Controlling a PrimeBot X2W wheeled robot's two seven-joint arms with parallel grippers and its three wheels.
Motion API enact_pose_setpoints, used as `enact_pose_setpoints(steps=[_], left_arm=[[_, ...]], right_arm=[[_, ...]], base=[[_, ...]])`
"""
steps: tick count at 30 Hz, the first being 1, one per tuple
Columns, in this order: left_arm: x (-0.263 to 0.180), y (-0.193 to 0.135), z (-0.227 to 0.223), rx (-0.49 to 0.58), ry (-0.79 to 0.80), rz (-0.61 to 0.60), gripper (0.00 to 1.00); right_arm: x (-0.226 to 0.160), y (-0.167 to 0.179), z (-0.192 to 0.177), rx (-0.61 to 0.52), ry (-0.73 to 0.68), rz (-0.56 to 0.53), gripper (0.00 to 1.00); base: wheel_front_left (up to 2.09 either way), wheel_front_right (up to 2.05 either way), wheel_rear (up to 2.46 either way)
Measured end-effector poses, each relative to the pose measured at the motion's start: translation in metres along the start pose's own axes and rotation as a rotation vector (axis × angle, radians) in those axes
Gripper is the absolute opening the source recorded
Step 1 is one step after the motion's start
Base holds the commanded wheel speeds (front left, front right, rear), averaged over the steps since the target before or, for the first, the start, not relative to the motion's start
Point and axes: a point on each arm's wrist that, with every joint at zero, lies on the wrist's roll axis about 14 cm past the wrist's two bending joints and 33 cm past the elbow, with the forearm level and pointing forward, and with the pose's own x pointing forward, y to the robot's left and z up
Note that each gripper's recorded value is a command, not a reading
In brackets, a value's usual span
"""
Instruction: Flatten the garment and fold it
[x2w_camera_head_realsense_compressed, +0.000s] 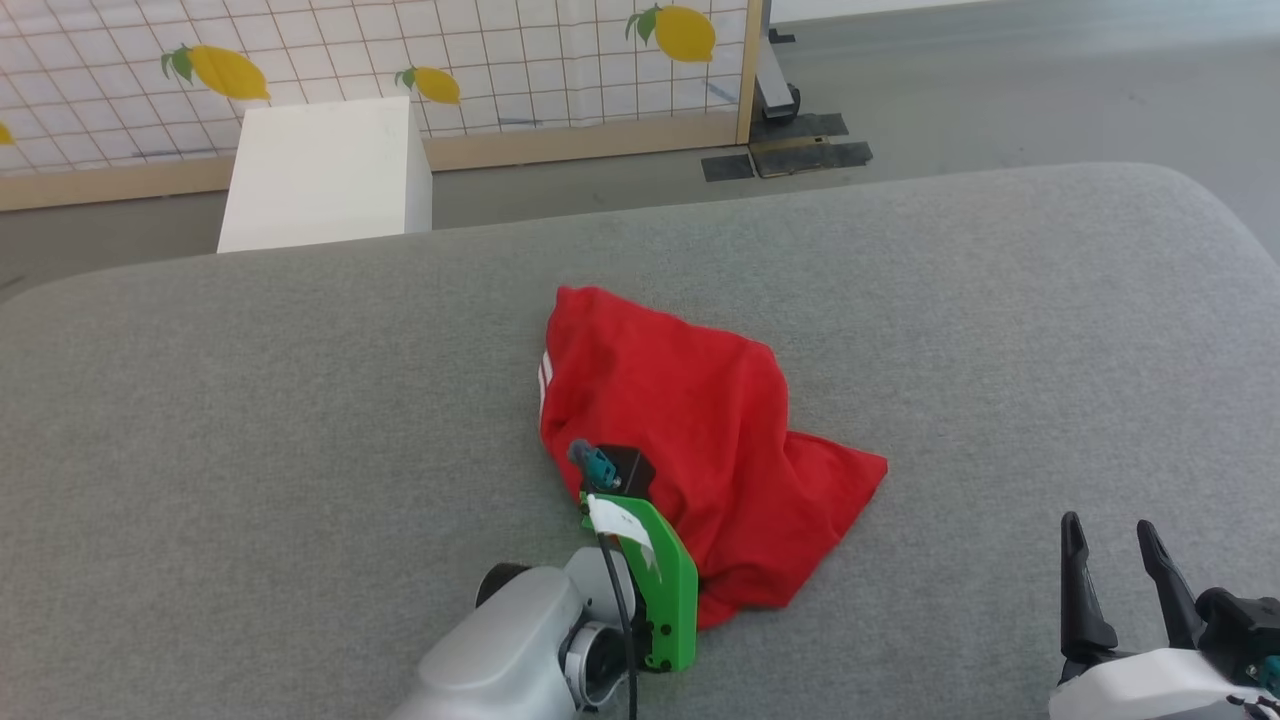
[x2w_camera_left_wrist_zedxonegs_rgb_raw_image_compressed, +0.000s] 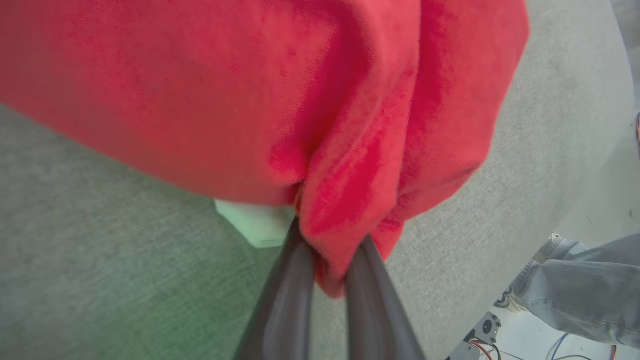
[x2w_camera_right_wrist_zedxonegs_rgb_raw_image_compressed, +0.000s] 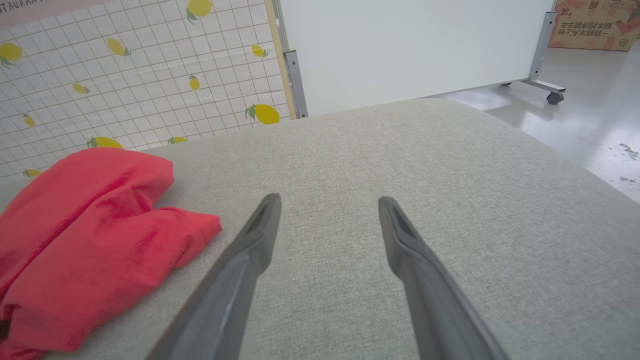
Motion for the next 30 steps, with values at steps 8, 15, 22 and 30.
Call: enact_pose_setpoints(steps=[8, 15, 22, 30], left_arm=[[-0.019, -0.002, 0.029, -0.177, -0.123, -0.016, 1.0], [-0.092, 0.007, 0.138, -0.255, -0.574, -0.049, 1.0], [-0.211, 0.071, 0.188, -0.173, -1.066, 0.168, 1.0], [-0.299, 0.126, 0.147, 0.047, -1.278, 0.531, 1.0]], right_arm=[[0.004, 0.011, 0.008, 0.006, -0.029, 0.035, 1.0], [0.005, 0.025, 0.017, 0.014, -0.059, 0.082, 1.0], [0.007, 0.046, 0.024, 0.018, -0.084, 0.149, 1.0], [0.013, 0.068, 0.035, 0.025, -0.114, 0.212, 1.0]], base=[[0.0, 0.0, 0.0], [0.0, 0.0, 0.0], [0.0, 0.0, 0.0], [0.0, 0.0, 0.0]])
